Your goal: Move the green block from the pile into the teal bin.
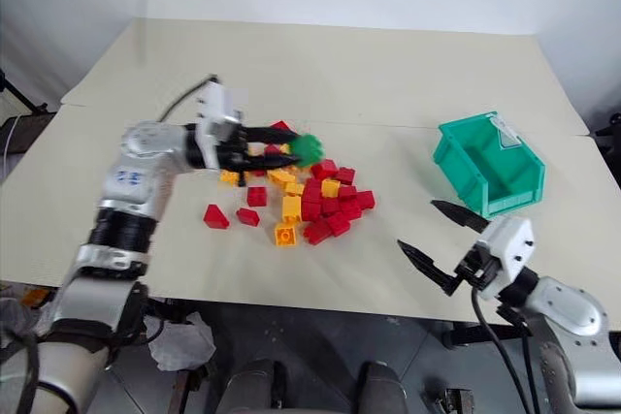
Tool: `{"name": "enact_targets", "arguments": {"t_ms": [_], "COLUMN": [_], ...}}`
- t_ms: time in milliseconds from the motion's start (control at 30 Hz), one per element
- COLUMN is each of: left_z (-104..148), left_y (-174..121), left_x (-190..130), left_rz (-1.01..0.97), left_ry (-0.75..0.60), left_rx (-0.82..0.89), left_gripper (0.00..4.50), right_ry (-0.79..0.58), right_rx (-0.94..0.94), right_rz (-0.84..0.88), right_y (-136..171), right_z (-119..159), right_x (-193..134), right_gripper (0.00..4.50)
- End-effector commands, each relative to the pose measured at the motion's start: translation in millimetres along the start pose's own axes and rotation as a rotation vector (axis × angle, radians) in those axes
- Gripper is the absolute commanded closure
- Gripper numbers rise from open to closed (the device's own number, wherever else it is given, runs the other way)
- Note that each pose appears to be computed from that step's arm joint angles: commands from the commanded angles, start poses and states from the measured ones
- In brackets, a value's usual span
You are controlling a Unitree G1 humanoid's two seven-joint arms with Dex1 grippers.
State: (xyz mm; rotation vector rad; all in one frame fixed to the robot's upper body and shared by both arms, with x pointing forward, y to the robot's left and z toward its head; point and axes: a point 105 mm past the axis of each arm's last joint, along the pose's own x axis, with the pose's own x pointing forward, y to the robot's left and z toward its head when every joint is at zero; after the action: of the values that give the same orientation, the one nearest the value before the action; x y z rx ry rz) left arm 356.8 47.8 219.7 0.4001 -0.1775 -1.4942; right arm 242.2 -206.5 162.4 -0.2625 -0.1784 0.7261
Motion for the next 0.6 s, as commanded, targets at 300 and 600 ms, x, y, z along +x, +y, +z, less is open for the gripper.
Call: {"name": "enact_targets", "arguments": {"t_ms": [300, 600], "left_z": [-32.8, -26.8], "left_y": [-31.4, -27.3], "left_x": [135.3, 125.6], "left_rz": [-0.157, -0.193], "left_ry": [0.12, 0.047], "left_rx": [0.038, -0.035], "left_gripper": [3.04, 0.43], "right_ry": [0.057, 0.074], "right_rx": [-0.034, -0.019], "right_rz": [-0.154, -0.215], "right_y": [-1.6, 7.9], "right_z": [5.9, 3.1], "right_x": [-38.9, -54.0], "right_gripper": [0.0, 0.0]}}
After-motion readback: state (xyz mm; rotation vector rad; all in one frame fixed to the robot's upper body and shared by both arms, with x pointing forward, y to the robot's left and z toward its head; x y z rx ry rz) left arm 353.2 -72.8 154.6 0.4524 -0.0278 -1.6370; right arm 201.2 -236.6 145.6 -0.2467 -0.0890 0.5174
